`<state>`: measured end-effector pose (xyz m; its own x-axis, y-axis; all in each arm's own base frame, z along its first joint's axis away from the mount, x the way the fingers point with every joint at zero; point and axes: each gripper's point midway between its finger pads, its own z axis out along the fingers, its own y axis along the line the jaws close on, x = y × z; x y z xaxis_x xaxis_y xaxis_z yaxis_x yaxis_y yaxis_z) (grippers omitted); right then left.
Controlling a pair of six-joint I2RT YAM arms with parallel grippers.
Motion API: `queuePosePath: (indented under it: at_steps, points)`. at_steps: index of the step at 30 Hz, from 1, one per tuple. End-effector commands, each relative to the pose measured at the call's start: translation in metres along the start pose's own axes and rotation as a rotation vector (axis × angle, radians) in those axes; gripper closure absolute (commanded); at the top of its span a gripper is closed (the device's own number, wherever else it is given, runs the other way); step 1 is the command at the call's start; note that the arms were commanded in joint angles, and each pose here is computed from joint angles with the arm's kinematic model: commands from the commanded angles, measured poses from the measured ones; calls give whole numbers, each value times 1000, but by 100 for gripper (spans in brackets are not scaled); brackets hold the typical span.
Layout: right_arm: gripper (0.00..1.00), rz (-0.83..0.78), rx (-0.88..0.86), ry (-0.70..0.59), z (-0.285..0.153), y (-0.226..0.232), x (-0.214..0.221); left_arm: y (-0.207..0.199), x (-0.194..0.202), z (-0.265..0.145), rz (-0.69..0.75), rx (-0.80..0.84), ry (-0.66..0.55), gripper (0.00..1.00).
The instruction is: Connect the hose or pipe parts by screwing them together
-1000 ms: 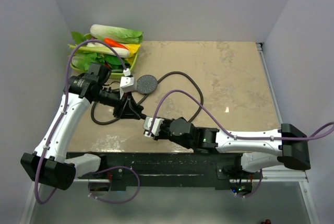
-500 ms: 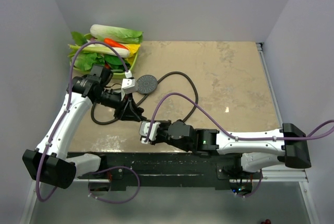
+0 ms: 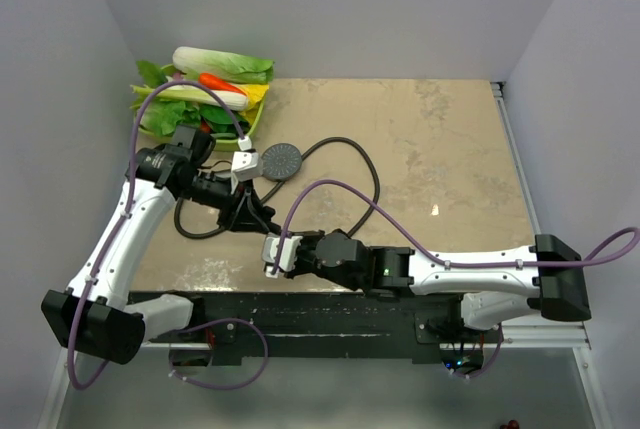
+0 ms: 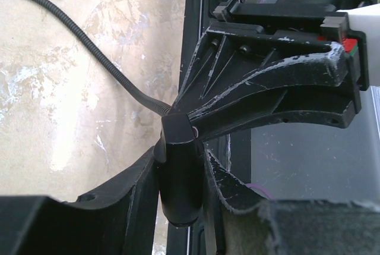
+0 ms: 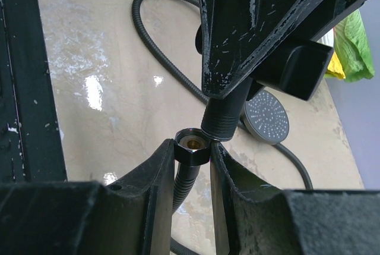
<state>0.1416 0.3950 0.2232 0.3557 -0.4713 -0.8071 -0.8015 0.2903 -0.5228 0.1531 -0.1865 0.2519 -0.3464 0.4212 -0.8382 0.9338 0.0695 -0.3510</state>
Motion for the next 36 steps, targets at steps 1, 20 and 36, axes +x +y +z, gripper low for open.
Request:
queuePosePath:
  at_steps: [1,20,36]
  points:
    - [100,8,67,-71,-1,-19,-28,-13,-14,-4,44,13,-50,100]
    - [100,31,85,-121,-3,-34,-48,-9,-8,1,33,21,-43,100]
    - [100,63,74,-133,3,-34,-52,-12,-15,0,59,22,-70,100]
